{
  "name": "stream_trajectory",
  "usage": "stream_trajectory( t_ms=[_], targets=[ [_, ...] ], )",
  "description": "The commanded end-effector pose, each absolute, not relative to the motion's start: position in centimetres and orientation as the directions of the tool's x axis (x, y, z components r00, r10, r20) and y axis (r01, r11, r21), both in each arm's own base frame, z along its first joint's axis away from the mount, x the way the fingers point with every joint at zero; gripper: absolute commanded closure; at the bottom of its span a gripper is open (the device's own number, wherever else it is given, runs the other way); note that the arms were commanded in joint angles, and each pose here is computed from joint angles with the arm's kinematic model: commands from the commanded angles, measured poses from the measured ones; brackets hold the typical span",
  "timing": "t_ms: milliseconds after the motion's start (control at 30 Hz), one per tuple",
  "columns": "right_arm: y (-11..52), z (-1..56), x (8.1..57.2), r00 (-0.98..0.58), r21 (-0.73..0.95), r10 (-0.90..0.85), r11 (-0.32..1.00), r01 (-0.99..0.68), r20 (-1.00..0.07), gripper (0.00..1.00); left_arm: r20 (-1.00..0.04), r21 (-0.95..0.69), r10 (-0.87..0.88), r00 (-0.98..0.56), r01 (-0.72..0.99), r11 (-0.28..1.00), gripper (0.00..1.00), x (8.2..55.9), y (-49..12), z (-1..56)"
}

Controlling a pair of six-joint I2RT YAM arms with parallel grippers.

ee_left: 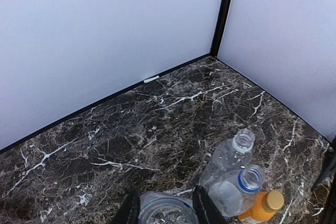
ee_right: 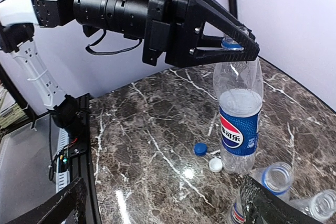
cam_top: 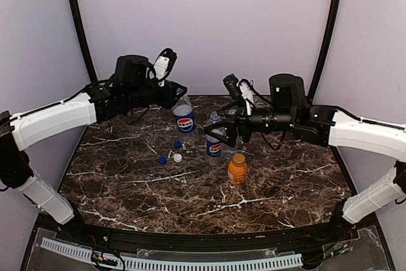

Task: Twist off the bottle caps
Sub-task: Pass from the right arm to the left, then place the bottle without the bottle cap at the center of the board.

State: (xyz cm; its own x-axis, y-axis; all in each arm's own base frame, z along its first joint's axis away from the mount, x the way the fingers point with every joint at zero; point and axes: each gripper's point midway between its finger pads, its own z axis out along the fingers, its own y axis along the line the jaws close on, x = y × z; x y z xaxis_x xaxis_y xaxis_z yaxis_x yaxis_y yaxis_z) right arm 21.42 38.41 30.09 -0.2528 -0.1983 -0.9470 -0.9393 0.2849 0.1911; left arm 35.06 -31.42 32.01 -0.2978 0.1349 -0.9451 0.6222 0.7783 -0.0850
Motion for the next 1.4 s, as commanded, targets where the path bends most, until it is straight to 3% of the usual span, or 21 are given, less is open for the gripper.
stream_trajectory(
  t_ms=[0,300,567,633,900,1033,1367],
  targets=[
    [35.8,29.7,23.7,-0.291,0.184,-0.172,0.462,-0.867,-0.941,0.02,-0.97,-0.049,0.105,-0.218,0.602,0.797,1.0,39.4,-32.8,33.5],
    [32.3,26.7,23.7,-0.36,0.169,-0.228,0.584,-0.794,-0.905,0.07,-0.953,-0.007,0.188,-0.237,0.638,0.77,1.0,44.1,-36.9,28.6],
    [30.8,23.9,23.4,-0.41,0.175,-0.253,0.625,-0.761,-0.876,0.09,-0.933,0.013,0.252,-0.258,0.673,0.74,0.99,44.4,-38.0,25.5],
    [30.8,23.5,23.4,-0.417,0.177,-0.258,0.627,-0.759,-0.871,0.09,-0.929,0.013,0.259,-0.265,0.675,0.738,0.96,44.3,-38.0,25.1],
    [31.0,21.5,23.6,-0.445,0.171,-0.3,0.636,-0.753,-0.844,0.1,-0.924,0.011,0.269,-0.271,0.685,0.728,0.6,44.1,-38.1,24.4],
    [31.0,20.8,23.6,-0.455,0.168,-0.316,0.638,-0.752,-0.833,0.1,-0.926,0.008,0.265,-0.269,0.688,0.726,0.49,44.0,-38.1,24.7],
    [30.9,18.2,23.8,-0.485,0.156,-0.364,0.651,-0.743,-0.795,0.12,-0.928,-0.001,0.259,-0.267,0.698,0.716,0.38,43.6,-38.1,25.5]
  ],
)
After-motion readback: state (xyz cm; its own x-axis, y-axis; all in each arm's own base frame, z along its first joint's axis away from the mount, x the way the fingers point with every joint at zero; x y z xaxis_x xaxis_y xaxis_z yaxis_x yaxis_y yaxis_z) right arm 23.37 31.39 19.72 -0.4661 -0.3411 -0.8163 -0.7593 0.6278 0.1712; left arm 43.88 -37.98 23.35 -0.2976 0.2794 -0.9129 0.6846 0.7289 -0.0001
